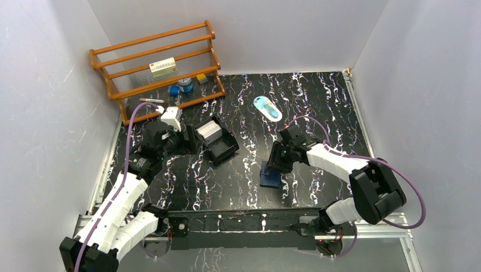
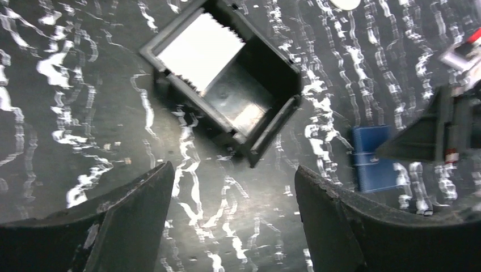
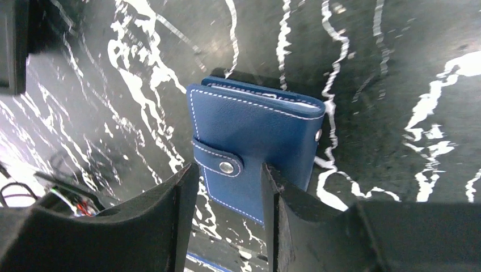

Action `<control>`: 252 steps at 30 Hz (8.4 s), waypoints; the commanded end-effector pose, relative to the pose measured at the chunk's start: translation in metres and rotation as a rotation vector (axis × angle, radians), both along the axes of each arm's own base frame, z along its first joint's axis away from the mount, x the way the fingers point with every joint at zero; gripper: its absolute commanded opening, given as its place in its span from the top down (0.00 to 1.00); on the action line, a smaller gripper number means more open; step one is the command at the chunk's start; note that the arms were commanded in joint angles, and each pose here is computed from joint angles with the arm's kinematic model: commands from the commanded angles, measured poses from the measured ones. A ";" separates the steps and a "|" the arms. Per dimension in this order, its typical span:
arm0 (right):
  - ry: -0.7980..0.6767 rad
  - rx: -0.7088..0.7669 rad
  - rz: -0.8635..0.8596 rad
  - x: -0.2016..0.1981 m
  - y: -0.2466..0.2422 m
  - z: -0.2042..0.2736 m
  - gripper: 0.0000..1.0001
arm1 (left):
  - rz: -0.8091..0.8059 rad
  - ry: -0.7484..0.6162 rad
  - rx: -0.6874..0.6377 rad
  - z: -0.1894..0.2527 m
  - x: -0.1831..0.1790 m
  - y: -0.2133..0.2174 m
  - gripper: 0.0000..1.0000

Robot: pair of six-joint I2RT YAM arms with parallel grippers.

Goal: Put the credit cards into the card holder
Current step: Move the card holder to the center of the board, then open the card holder at the center of the board.

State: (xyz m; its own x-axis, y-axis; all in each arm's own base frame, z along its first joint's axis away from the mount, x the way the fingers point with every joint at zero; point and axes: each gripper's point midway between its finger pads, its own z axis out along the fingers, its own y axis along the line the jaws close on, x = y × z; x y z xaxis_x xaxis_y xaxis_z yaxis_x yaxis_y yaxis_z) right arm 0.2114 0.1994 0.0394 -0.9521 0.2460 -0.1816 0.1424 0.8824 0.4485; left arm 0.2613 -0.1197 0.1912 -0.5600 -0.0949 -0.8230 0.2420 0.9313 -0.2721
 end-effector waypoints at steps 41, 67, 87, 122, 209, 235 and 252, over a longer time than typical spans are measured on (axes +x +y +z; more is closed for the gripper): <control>-0.134 0.300 -0.022 0.001 0.001 0.018 1.00 | -0.358 0.546 -0.113 -0.062 -0.064 -0.196 0.47; -0.212 0.477 -0.019 -0.012 0.033 0.087 1.00 | -0.404 0.507 0.017 -0.103 -0.052 -0.235 0.43; -0.213 0.378 0.000 -0.011 0.025 0.069 1.00 | -0.339 0.482 0.186 -0.106 -0.053 -0.200 1.00; -0.133 0.352 0.038 -0.022 0.034 0.036 0.41 | -0.239 0.453 -0.017 -0.087 -0.062 -0.175 1.00; -0.126 0.056 0.146 -0.038 0.061 0.025 0.35 | -0.204 0.588 -0.211 -0.104 -0.083 -0.186 1.00; -0.152 -0.069 0.128 -0.045 0.026 0.019 0.64 | -0.149 0.582 -0.176 -0.115 -0.091 -0.162 1.00; -0.181 -0.014 0.172 -0.048 0.031 0.021 0.69 | -0.202 0.606 -0.303 -0.098 -0.098 -0.181 0.56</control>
State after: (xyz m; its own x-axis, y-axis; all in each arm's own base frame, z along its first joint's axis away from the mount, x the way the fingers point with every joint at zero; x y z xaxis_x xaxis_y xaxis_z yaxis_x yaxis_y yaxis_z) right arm 0.1665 0.2412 0.0692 -0.9325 0.1162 -0.3419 -0.0686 0.8725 0.4837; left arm 0.1670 -0.2954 0.0772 -0.9451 -0.1024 -0.3104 0.1128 0.7891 -0.6038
